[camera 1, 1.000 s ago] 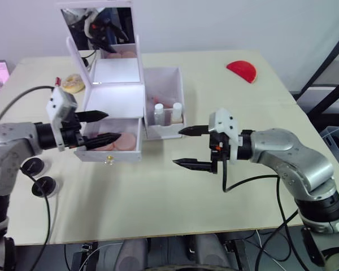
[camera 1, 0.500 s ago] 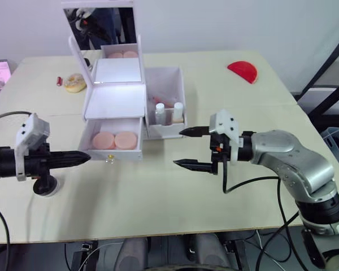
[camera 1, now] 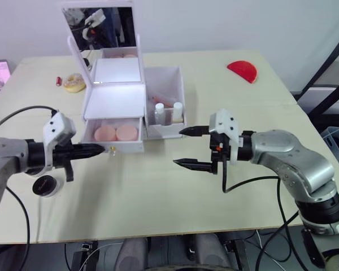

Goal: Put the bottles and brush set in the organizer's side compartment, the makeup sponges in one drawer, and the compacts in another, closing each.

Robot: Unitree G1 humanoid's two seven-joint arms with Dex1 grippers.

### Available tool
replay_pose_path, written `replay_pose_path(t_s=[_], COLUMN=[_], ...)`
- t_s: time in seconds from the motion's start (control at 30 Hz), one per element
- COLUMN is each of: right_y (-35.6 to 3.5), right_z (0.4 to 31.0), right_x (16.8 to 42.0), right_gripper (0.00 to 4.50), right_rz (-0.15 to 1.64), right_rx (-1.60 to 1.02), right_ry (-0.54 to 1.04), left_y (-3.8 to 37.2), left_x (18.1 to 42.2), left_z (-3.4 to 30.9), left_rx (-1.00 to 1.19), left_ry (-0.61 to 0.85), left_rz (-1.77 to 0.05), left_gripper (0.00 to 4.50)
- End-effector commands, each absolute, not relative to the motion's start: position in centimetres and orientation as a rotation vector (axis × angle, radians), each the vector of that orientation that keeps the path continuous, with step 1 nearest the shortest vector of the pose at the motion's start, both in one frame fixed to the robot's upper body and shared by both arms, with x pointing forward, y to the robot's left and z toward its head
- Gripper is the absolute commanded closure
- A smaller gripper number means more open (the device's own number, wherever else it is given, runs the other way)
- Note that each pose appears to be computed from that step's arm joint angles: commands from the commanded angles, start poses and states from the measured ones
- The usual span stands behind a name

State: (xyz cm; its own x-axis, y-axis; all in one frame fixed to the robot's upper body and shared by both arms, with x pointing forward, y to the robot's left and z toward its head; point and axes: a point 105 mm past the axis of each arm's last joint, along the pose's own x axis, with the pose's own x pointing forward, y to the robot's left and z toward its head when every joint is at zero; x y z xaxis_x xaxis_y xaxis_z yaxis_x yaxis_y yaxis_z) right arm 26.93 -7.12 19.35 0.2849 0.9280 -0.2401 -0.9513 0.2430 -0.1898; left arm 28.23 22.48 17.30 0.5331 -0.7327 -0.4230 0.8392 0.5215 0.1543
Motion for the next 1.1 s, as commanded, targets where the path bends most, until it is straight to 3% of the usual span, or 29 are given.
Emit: replay_pose_path(t_s=[0.03,0.57,1.1], right_y=[-6.8,-6.7,-6.6], right_z=[20.7,20.4,20.6], right_x=[26.5,26.4,26.3], right_gripper=[0.0,0.0,0.0], right_rz=[1.292,1.296,1.305], right_rx=[-0.356,-0.355,-0.351], right_ry=[0.018,0.024,0.019], left_y=[22.3,21.1,21.2], left_x=[29.6,33.9,34.6], left_z=[17.8,17.5,17.5], left_rx=[0.402,0.36,0.369], left_ry=[0.278,0.168,0.159], left_rz=[-0.927,-0.811,-0.784], left_gripper=[4.47,4.47,4.47])
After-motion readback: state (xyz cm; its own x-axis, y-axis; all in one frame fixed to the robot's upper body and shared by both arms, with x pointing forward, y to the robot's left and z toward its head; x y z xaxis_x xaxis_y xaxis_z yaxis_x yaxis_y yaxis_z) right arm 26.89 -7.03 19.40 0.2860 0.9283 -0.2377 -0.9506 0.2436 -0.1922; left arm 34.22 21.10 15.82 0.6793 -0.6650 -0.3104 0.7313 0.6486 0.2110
